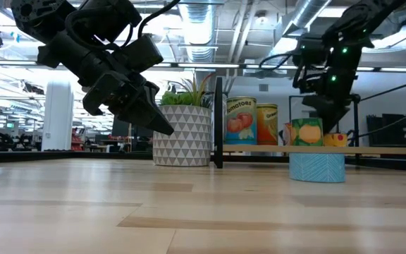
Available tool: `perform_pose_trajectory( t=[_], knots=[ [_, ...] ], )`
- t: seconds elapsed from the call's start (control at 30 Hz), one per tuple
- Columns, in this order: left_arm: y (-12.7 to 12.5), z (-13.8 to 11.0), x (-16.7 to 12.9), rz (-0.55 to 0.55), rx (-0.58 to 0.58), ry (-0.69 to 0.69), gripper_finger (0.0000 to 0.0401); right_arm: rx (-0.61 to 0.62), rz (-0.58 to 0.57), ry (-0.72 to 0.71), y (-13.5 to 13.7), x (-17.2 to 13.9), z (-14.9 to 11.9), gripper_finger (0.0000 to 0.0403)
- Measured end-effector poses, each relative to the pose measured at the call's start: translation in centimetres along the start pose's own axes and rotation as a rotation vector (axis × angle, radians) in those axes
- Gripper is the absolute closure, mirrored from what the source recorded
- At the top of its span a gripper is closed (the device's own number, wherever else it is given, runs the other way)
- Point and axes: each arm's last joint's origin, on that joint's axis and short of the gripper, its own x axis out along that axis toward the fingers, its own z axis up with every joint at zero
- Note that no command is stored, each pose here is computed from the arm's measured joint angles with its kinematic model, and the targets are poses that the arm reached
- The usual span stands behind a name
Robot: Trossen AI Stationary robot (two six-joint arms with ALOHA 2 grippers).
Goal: Pick and place cans onto a shelf
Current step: Put the canned tuna on the shelf
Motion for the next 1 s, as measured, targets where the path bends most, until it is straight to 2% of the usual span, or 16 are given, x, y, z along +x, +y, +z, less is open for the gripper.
perform_pose_trajectory(
  t=[0.3, 0.37, 0.43, 0.5, 0.57, 0.73, 0.87, 1.0],
  knots=[
    [0.0, 0.0, 0.0, 0.002, 0.000, 0.000, 0.0401, 0.061, 0.039, -0.011, -1.2, -3.3, -1.7, 0.0320],
    [0.0, 0.0, 0.0, 0.002, 0.000, 0.000, 0.0401, 0.101, 0.150, 0.012, -0.7, -4.4, -2.4, 0.0320],
    [0.0, 0.0, 0.0, 0.004, 0.000, 0.000, 0.0401, 0.104, 0.325, 0.041, 0.4, -5.4, -3.0, 0.0320],
    [0.0, 0.0, 0.0, 0.006, 0.000, 0.001, 0.0401, 0.068, 0.476, 0.075, 2.0, -6.6, -3.8, 0.0320],
    [0.0, 0.0, 0.0, 0.007, 0.000, 0.001, 0.0401, 0.015, 0.579, 0.085, 4.0, -7.7, -4.7, 0.0320],
    [0.0, 0.0, 0.0, 0.013, 0.001, 0.001, 0.0401, -0.153, 0.723, 0.029, 8.7, -10.1, -7.2, 0.0320],
    [0.0, 0.0, 0.0, 0.013, 0.000, 0.001, 0.0401, -0.288, 0.829, -0.093, 12.2, -11.5, -8.8, 0.0320],
    [0.0, 0.0, 0.0, 0.013, 0.000, 0.001, 0.0401, -0.417, 0.885, -0.218, 15.3, -11.9, -9.9, 0.0320]
  ],
)
